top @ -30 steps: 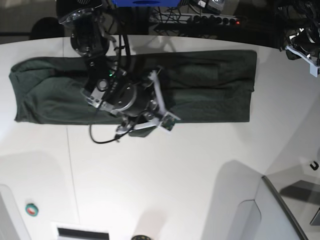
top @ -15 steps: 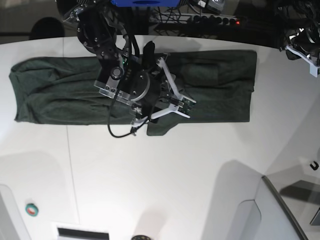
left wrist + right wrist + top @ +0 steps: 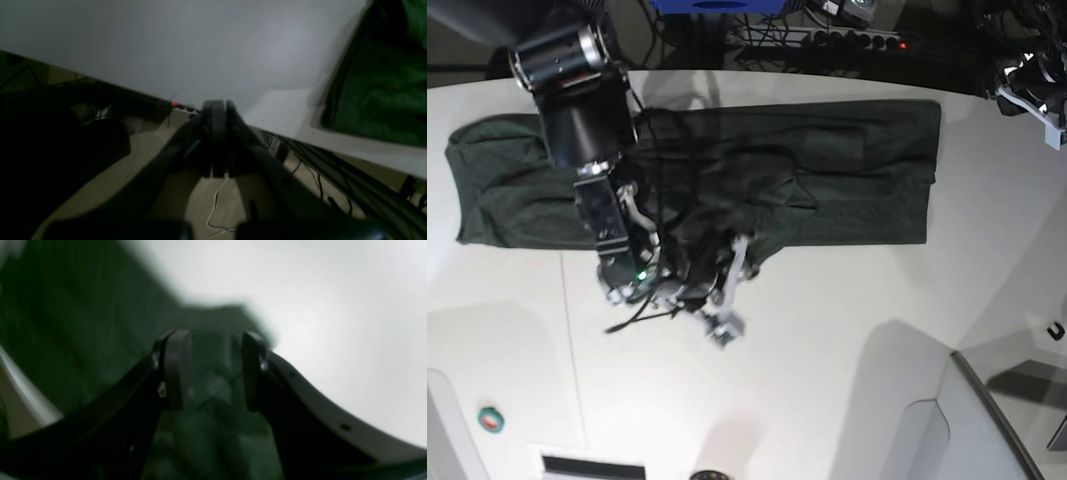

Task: Layout the t-shirt on the table in an organized manner, then fold the t-shirt properly
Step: 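Drag the sleeve along the shirt toward the left gripper's end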

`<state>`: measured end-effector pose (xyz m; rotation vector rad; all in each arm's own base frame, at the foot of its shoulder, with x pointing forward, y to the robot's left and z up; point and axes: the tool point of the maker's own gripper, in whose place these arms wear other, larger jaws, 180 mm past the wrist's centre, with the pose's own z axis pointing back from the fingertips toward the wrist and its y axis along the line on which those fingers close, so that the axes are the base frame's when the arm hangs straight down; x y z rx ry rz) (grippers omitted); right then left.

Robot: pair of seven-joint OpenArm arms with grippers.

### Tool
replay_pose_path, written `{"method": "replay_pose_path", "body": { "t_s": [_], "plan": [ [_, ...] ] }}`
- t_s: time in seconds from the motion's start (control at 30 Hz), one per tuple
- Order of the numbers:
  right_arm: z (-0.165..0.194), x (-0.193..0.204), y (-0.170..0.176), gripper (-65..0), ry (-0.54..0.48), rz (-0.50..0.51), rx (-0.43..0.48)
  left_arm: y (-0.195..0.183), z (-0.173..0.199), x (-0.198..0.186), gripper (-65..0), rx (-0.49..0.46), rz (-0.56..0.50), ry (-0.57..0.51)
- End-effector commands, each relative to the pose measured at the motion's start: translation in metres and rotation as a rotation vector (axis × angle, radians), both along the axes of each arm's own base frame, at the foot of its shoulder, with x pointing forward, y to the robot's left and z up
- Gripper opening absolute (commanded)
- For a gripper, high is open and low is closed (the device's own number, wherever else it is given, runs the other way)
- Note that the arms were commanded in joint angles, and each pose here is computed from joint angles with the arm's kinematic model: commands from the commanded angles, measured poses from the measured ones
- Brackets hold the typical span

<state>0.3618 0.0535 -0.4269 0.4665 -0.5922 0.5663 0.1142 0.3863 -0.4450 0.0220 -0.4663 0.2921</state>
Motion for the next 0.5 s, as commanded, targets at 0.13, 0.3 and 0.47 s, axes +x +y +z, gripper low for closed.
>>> {"method": "replay_pose_path", "body": {
  "t_s": [0.13, 0.3, 0.47],
  "plan": [
    [-0.002, 0.024, -0.003, -41.3, -0.016, -0.118, 0.073, 0.012, 0.008, -0.006, -65.0, 0.035, -0.001, 0.003],
    [-0.023, 0.02, -0.004, -41.3, 0.034, -0.133, 0.074, 0.012, 0.008, -0.011, -65.0, 0.038, -0.004, 0.013],
    [-0.037, 0.012, -0.005, -41.4, 0.066, -0.145, 0.078, 0.012, 0.008, -0.012, -65.0, 0.039, -0.005, 0.014]
  ]
}}
